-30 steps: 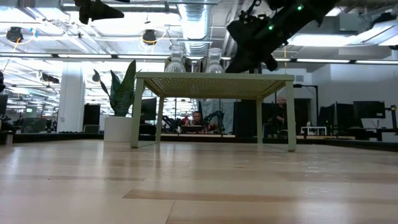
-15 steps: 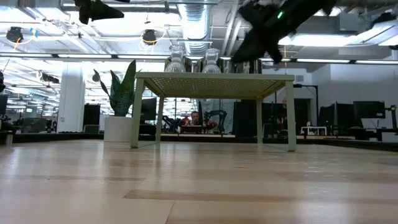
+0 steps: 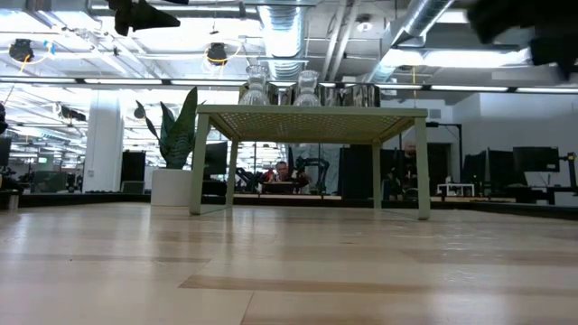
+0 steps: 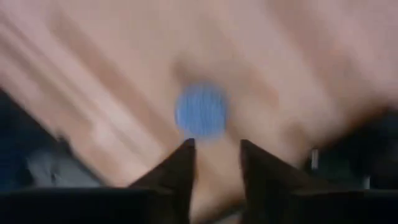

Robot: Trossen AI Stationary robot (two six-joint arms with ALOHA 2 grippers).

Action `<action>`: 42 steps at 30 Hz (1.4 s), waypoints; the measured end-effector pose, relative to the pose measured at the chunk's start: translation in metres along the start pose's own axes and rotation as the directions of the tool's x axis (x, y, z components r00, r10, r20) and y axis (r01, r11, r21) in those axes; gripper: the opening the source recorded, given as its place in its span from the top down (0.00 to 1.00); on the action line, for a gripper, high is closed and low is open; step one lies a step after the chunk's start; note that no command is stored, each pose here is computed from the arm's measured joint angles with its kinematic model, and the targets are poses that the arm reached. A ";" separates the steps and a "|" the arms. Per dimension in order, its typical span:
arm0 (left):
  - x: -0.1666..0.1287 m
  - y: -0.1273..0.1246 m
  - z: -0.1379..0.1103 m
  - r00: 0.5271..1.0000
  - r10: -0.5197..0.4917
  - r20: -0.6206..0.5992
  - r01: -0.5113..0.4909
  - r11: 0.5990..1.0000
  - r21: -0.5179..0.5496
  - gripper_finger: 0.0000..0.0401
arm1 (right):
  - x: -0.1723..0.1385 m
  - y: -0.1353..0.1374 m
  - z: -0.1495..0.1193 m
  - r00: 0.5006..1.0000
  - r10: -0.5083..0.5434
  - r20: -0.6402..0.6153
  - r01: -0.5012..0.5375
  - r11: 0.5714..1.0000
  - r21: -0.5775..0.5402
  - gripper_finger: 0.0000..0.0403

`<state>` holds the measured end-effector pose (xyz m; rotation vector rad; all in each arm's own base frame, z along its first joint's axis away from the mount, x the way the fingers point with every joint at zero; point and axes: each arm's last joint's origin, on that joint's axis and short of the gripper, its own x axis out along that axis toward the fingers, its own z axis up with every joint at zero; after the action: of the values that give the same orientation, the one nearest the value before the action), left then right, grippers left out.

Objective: Pick & Place candle stick holders
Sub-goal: Put the brown glass candlestick on the shelf

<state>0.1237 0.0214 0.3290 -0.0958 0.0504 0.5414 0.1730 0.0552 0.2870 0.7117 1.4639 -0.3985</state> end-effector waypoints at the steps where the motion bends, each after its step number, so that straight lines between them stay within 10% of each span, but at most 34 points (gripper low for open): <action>1: 0.000 0.000 0.000 1.000 0.000 0.000 0.000 1.000 -0.004 0.26 | 0.003 0.004 -0.006 0.999 -0.010 -0.053 0.009 1.000 -0.019 0.64; 14: 0.000 0.000 0.000 1.000 0.000 -0.001 0.000 1.000 -0.024 0.26 | 0.021 0.048 -0.097 0.987 0.038 -0.156 -0.039 0.999 -0.001 0.10; 42: 0.000 0.000 0.000 1.000 0.000 -0.001 0.000 0.999 -0.047 0.26 | 0.102 0.084 -0.156 0.985 -0.174 0.008 0.174 0.981 -0.087 0.08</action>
<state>0.1237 0.0214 0.3289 -0.1421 0.0390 0.5426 0.1181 0.2364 0.2101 0.5156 1.5392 -0.4658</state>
